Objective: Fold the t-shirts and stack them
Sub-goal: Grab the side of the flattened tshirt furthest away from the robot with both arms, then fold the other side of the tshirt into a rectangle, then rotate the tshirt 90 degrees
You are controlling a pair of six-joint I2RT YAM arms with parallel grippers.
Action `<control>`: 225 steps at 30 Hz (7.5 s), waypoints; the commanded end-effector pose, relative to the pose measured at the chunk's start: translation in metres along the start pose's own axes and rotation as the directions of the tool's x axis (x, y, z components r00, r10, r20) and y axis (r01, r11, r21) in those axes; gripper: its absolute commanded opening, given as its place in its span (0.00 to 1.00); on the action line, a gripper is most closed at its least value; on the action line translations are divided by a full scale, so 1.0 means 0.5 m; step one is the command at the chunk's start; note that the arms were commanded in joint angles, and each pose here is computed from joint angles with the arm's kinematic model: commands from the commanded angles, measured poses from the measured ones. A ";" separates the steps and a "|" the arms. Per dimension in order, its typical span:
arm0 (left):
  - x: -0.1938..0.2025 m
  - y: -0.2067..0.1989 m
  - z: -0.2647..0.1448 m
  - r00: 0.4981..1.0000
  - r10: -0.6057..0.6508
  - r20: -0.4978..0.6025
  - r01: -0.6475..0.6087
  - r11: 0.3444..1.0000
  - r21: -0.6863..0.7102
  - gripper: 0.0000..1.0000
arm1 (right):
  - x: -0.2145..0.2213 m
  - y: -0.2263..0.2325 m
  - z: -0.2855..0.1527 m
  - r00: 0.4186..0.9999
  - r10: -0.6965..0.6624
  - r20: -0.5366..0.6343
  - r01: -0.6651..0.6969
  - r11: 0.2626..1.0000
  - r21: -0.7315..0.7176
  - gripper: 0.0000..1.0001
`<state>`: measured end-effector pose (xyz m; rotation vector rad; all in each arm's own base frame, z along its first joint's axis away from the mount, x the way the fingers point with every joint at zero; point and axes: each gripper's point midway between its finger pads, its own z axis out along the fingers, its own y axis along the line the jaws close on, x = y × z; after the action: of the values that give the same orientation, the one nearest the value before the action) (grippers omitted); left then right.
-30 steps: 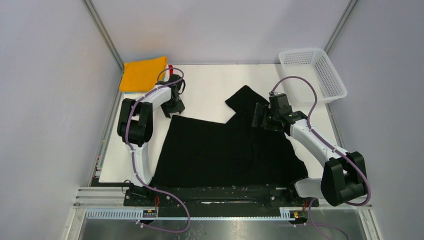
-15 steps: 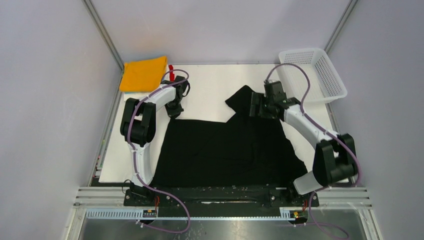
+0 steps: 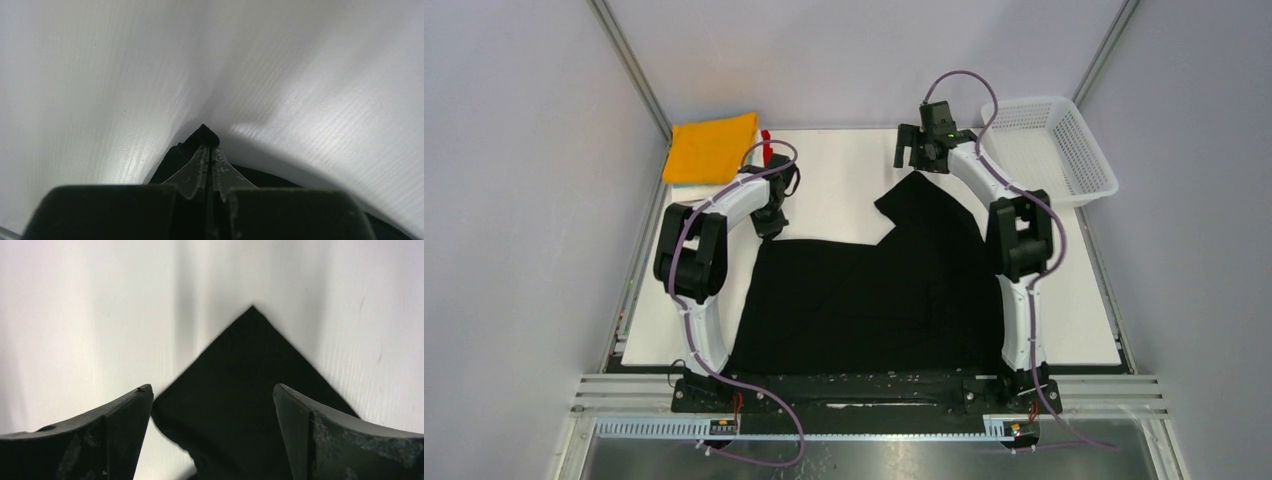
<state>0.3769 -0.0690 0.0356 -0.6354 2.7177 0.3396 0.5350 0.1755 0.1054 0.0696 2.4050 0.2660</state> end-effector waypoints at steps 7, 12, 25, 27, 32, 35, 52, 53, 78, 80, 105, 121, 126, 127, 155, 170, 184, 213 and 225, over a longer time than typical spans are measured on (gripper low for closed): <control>-0.026 -0.028 -0.058 0.997 -0.040 0.060 0.030 0.987 0.156 0.00 | -0.041 -0.038 0.125 0.974 0.207 -0.093 -0.205 0.978 0.028 0.99; -0.026 -0.030 -0.062 0.997 -0.042 0.060 0.032 0.986 0.165 0.00 | 0.017 -0.013 0.142 0.951 0.231 -0.206 -0.244 0.969 -0.040 0.99; -0.025 -0.019 -0.070 0.996 -0.044 0.074 0.031 0.986 0.162 0.00 | 0.114 -0.002 0.117 0.932 0.027 -0.361 -0.050 0.997 -0.054 0.89; -0.027 -0.017 -0.072 0.996 -0.043 0.080 0.030 0.987 0.158 0.00 | 0.117 -0.025 0.113 0.932 -0.023 -0.362 0.028 1.000 0.008 0.80; -0.027 -0.014 -0.073 0.995 -0.047 0.083 0.034 0.987 0.157 0.00 | 0.123 -0.071 0.110 0.919 -0.099 -0.383 0.152 0.982 0.111 0.58; -0.027 -0.014 -0.072 0.995 -0.046 0.084 0.032 0.988 0.154 0.00 | 0.128 -0.074 0.110 0.907 -0.152 -0.393 0.213 0.970 0.115 0.52; -0.038 -0.004 -0.078 0.993 -0.037 0.112 0.021 0.990 0.141 0.00 | 0.084 -0.017 0.108 0.915 -0.260 -0.307 0.254 0.965 -0.060 0.00; -0.037 -0.002 -0.078 0.993 -0.036 0.112 0.020 0.990 0.140 0.00 | 0.074 -0.013 0.104 0.919 -0.268 -0.289 0.259 0.963 -0.068 0.00; 0.017 0.035 -0.117 0.986 -0.095 0.134 0.061 0.969 0.240 0.00 | 0.188 -0.037 -0.223 0.927 -0.350 -0.133 0.345 0.937 -0.055 0.00; 0.025 0.039 -0.120 0.986 -0.100 0.135 0.064 0.966 0.250 0.00 | 0.217 -0.052 -0.264 0.936 -0.326 -0.134 0.326 0.945 -0.027 0.00; 0.114 0.146 -0.159 0.954 -0.233 0.189 0.177 0.946 0.272 0.00 | 0.434 -0.171 -0.585 0.973 -0.080 -0.217 0.116 0.981 0.157 0.00; 0.200 0.186 -0.097 0.961 -0.244 0.128 0.214 0.954 0.208 0.06 | 0.639 -0.239 -0.574 0.901 0.227 -0.370 -0.091 0.932 0.351 0.21; 0.234 0.224 -0.073 0.965 -0.241 0.100 0.231 0.967 0.103 0.25 | 0.656 -0.229 -0.565 0.882 0.231 -0.411 -0.091 0.939 0.333 0.59; 0.236 0.230 -0.073 0.965 -0.244 0.101 0.236 0.968 0.087 0.29 | 0.647 -0.231 -0.566 0.891 0.217 -0.400 -0.081 0.941 0.329 0.63; 0.230 0.014 -0.081 0.997 -0.059 -0.051 0.076 0.901 0.427 0.99 | 0.395 -0.209 -0.273 0.952 0.278 -0.124 -0.242 0.938 0.248 0.99; 0.250 0.085 -0.031 0.986 -0.134 -0.100 0.161 0.925 0.344 0.99 | 0.434 -0.374 -0.268 0.757 0.651 -0.056 -0.596 0.723 0.349 1.00; 0.143 0.070 -0.175 0.980 -0.196 0.048 0.151 0.871 0.468 0.99 | 0.427 -0.267 -0.433 0.835 0.543 -0.093 -0.532 0.838 0.120 0.99; 0.307 0.012 -0.093 0.985 -0.087 -0.148 0.149 0.862 0.485 0.99 | 0.426 -0.145 -0.211 0.825 0.451 -0.340 -0.429 0.892 0.142 0.99; 0.395 -0.056 -0.168 0.958 -0.251 -0.138 0.282 0.740 0.611 0.99 | 0.192 -0.084 -0.024 0.840 0.416 -0.349 -0.426 0.903 0.050 0.99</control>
<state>0.2018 -0.1848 0.0377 -0.6560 2.5557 -0.6245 0.4261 0.1355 0.0370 0.6277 2.7153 0.5233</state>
